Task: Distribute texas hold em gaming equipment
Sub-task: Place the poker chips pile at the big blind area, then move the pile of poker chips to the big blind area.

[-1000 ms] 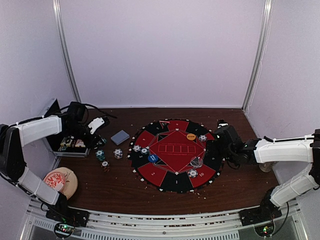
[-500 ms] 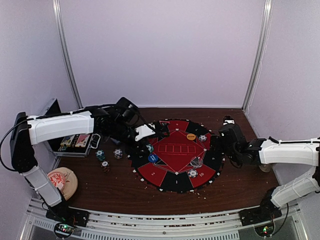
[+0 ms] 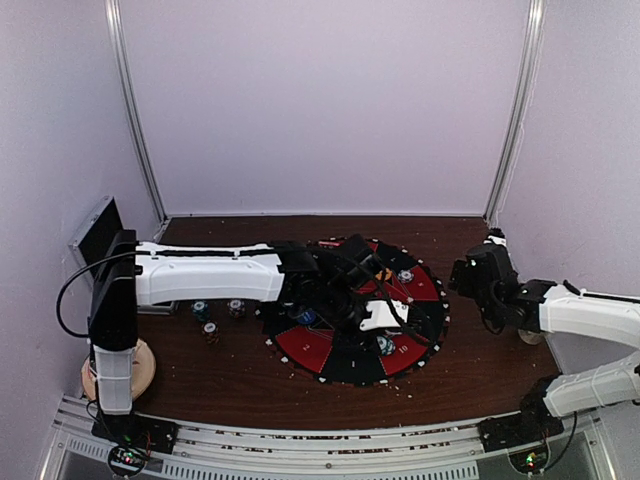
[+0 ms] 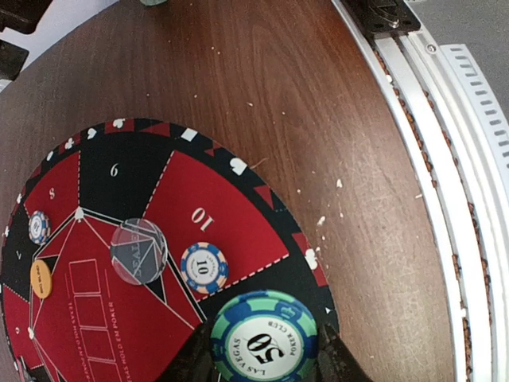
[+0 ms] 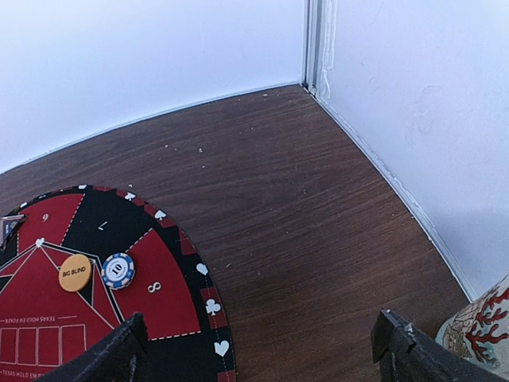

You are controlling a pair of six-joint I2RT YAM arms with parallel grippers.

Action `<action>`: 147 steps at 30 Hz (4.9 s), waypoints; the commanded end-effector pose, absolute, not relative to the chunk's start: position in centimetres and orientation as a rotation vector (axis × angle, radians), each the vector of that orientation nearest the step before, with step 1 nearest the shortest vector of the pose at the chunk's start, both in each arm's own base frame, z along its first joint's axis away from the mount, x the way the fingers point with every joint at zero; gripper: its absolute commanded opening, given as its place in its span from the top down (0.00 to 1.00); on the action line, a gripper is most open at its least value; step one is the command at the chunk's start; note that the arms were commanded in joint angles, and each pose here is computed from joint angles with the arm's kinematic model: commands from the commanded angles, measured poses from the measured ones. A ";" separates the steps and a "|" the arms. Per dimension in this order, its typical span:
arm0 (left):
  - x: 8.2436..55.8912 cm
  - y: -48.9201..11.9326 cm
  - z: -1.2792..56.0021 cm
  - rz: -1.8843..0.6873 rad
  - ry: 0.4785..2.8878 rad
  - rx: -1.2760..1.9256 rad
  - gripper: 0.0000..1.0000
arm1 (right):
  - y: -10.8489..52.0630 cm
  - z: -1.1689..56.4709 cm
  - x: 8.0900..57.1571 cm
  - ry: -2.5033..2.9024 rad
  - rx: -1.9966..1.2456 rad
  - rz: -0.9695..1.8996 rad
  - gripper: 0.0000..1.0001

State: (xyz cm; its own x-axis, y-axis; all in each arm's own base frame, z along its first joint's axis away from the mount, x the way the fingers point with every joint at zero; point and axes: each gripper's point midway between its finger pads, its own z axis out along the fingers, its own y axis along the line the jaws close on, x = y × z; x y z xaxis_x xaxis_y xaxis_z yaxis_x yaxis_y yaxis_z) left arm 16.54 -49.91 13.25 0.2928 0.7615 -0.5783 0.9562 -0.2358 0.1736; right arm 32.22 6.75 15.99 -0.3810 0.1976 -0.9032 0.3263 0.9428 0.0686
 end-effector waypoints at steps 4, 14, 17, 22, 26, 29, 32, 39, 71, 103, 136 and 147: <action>16.8 -53.4 10.5 -0.610 1.513 2.107 0.72 | 5.3 16.2 31.7 1.948 0.430 -0.161 0.01; 17.6 -56.1 6.3 -0.612 1.551 2.120 0.73 | 5.3 16.4 31.7 1.945 0.432 -0.149 0.01; 17.5 -56.5 5.6 -0.618 1.554 2.124 0.73 | 5.4 16.3 31.7 1.950 0.425 -0.140 0.01; 17.7 -56.6 4.4 -0.586 1.569 2.134 0.72 | 5.9 16.4 31.8 1.955 0.410 -0.111 0.01; 17.8 -56.6 3.8 -0.568 1.570 2.143 0.71 | 6.1 16.4 31.9 1.955 0.405 -0.099 0.02; 17.8 -56.6 3.5 -0.568 1.571 2.147 0.71 | 6.1 16.5 31.9 1.955 0.401 -0.093 0.02; 17.8 -56.7 3.3 -0.565 1.569 2.150 0.71 | 6.2 16.4 31.9 1.958 0.397 -0.092 0.02; 19.8 -57.9 6.4 -0.497 1.564 2.050 0.71 | 6.2 16.4 31.9 1.958 0.397 -0.093 0.02; 43.2 -57.9 11.9 -0.280 1.487 1.503 0.72 | 5.8 15.7 32.0 1.964 0.410 -0.136 0.02; 38.3 -59.3 3.7 -0.441 1.521 1.699 0.70 | 6.6 15.1 32.4 1.991 0.377 -0.108 0.03; 38.9 -57.9 16.6 -0.347 1.436 1.576 0.02 | 13.1 13.3 35.3 2.161 0.234 0.055 0.03; 36.5 -48.0 22.8 -0.268 1.579 1.521 0.02 | 19.6 10.6 39.3 2.313 0.106 0.007 0.04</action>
